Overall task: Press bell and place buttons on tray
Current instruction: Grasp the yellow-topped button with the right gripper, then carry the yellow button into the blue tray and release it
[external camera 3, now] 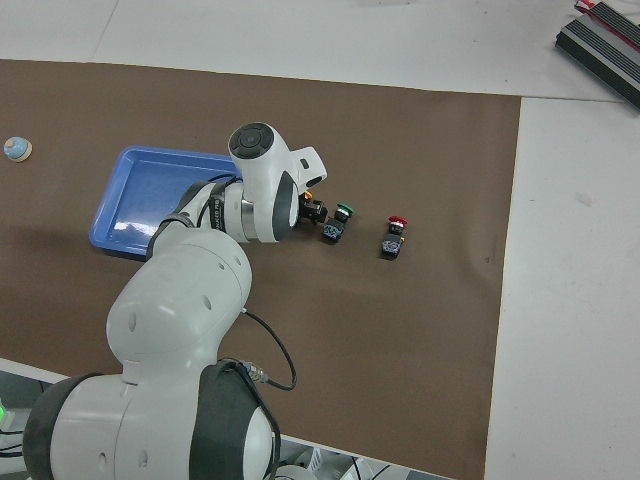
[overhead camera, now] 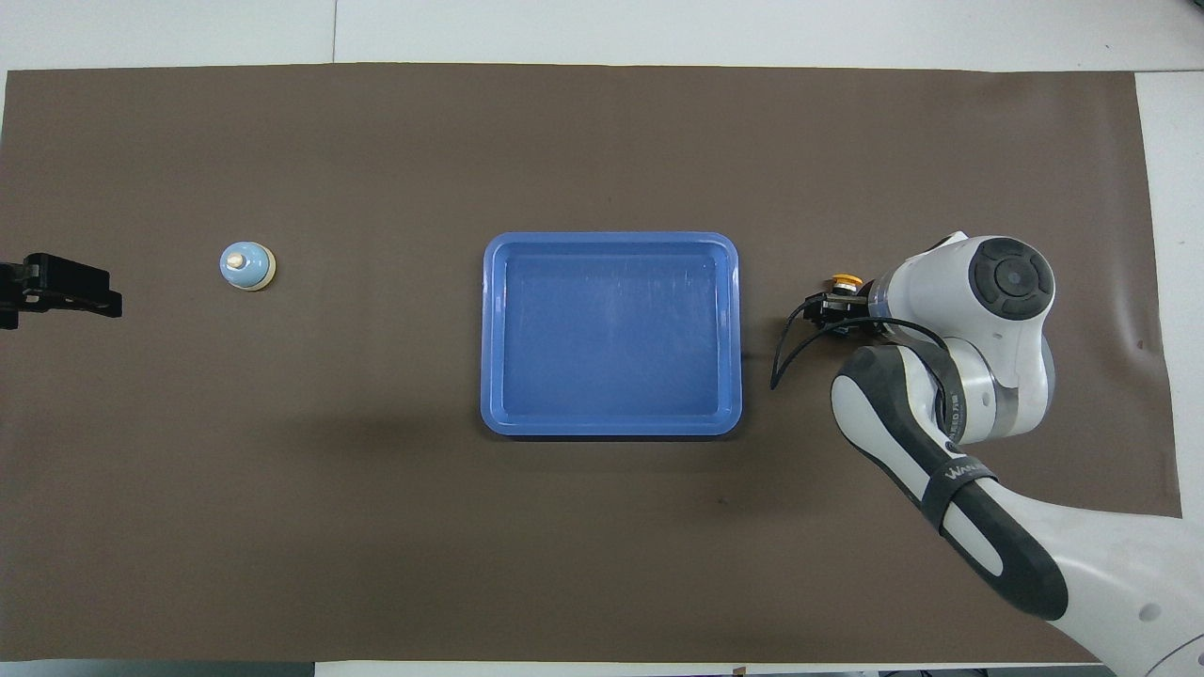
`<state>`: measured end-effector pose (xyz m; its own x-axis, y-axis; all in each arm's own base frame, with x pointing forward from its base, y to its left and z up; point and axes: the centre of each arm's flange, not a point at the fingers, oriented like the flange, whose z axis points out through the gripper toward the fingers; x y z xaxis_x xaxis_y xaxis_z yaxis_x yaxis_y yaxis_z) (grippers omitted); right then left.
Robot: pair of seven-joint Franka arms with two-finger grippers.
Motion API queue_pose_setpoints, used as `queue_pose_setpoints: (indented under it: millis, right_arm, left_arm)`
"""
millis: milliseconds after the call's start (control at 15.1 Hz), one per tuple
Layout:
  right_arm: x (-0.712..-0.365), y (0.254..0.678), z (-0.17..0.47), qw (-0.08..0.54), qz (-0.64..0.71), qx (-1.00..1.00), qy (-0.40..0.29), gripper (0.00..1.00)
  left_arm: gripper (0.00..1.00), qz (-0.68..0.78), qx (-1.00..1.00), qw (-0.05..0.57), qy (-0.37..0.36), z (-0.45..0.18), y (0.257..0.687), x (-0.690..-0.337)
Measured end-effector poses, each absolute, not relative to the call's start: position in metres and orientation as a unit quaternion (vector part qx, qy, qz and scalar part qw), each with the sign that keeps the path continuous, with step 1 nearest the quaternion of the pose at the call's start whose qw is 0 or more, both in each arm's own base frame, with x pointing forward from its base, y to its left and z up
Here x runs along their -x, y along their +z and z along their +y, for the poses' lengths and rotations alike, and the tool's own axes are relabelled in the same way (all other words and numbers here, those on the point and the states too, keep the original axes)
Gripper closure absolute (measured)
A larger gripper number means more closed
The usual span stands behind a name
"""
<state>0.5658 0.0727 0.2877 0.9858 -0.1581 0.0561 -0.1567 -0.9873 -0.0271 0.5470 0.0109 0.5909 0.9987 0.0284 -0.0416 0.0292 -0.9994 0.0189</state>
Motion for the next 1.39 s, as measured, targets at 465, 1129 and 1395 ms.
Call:
queue_pose_setpoints:
  millis: [465, 1129, 1395]
  right_arm:
    - [-0.567, 0.288, 0.074, 0.012, 0.078, 0.996, -0.034, 0.59]
    - [-0.601, 0.369, 0.128, 0.01, 0.07, 0.997, -0.016, 0.59]
    - [-0.583, 0.388, 0.219, 0.014, 0.063, 0.998, -0.019, 0.59]
  left_arm:
    - [0.0, 0.014, -1.0, 0.01, -0.021, 0.011, 0.591, -0.547]
    - [0.0, 0.014, -1.0, 0.01, -0.021, 0.011, 0.591, -0.547]
    - [0.0, 0.014, -1.0, 0.01, -0.021, 0.011, 0.591, -0.547]
